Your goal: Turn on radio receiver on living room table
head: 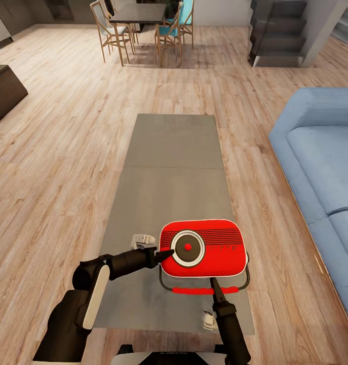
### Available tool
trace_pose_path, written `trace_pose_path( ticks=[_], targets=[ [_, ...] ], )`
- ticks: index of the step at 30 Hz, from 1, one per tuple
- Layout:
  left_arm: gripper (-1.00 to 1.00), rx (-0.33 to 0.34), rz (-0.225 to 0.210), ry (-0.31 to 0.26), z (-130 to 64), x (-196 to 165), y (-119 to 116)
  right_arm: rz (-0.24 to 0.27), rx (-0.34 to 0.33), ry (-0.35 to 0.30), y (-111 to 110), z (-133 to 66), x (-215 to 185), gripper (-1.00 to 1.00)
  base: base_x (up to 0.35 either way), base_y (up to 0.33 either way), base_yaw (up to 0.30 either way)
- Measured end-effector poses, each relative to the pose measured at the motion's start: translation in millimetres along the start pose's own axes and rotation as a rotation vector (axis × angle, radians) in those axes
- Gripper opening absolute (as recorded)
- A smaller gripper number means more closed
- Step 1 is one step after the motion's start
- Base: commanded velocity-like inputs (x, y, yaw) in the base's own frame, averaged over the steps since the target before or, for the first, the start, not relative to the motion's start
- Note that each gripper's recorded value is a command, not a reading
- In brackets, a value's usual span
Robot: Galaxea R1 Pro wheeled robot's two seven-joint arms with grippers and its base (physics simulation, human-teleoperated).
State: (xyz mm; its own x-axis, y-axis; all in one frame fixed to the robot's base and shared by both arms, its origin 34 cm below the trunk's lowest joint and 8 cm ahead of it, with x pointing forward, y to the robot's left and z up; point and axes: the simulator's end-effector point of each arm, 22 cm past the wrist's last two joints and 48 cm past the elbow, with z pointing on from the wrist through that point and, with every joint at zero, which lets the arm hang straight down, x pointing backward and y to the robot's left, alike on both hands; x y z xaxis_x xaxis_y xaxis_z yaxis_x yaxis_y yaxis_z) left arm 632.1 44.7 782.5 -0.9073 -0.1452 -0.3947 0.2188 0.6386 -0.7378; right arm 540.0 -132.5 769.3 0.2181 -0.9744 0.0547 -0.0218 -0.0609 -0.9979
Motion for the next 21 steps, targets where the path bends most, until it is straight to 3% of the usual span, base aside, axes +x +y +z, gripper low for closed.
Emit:
trace_pose_path(
  ticks=[6,21],
  targets=[
    [1.00,-0.029,0.008,0.012,-2.6,9,9,-0.011,-0.018,0.000,10,-4.7,6,-1.00,0.000,0.000,0.000],
    [1.00,0.045,0.014,0.105,11.9,30,-27,-0.066,-0.041,-0.001,20,-8.1,18,-1.00,0.000,0.000,0.000]
  ],
)
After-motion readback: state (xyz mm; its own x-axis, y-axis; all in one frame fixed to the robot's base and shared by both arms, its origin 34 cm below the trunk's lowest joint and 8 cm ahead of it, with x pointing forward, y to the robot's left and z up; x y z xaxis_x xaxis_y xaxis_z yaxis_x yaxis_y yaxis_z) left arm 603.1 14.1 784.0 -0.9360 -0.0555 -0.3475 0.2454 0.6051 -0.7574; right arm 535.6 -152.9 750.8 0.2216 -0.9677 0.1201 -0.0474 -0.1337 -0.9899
